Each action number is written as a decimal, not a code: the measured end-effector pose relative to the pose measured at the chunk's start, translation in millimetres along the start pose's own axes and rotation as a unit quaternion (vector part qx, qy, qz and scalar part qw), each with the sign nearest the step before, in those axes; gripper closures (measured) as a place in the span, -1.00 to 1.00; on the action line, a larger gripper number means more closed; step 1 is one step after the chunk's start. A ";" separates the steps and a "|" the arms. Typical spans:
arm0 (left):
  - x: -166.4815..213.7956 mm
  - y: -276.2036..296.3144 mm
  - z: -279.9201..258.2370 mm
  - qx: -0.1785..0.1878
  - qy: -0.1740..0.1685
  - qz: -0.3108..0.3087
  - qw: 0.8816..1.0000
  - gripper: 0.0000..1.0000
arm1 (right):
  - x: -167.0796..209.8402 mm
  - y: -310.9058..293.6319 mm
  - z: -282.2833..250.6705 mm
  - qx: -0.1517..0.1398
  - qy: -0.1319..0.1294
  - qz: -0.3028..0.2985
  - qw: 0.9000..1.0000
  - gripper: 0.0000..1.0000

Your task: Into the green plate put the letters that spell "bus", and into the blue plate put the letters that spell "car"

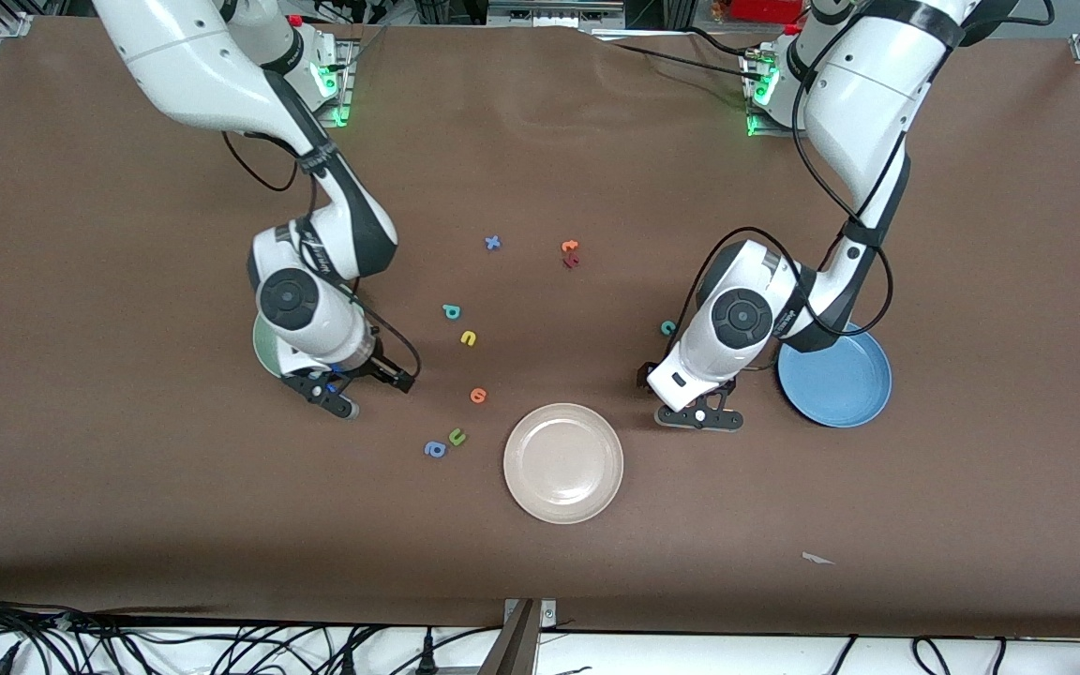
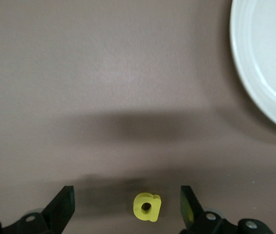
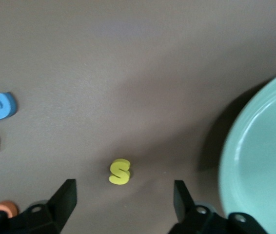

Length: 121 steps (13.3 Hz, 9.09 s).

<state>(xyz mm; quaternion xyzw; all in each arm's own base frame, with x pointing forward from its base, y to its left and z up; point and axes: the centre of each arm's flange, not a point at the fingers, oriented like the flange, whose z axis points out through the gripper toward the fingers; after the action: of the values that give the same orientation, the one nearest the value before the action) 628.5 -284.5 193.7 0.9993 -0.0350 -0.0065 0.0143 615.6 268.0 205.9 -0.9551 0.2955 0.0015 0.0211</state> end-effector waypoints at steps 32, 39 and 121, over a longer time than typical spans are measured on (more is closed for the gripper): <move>29.8 -189.2 -43.9 0.082 -0.163 0.142 0.973 0.44 | 32.4 150.9 -2.9 -0.103 -0.042 -0.114 0.987 -0.44; 25.3 -192.1 -32.2 0.058 -0.177 0.126 0.974 -0.64 | -40.4 41.5 -65.2 -0.047 -0.065 -0.022 0.997 -0.95; -108.0 11.8 22.0 0.004 -0.026 -0.124 0.992 0.18 | 5.0 39.0 -57.9 -0.126 -0.054 -0.218 0.966 0.48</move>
<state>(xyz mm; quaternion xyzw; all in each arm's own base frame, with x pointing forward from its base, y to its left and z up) 519.7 -289.4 173.4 0.9954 0.0889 -0.0345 0.0082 597.1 230.6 262.1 -0.9899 0.0755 0.0862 -0.0840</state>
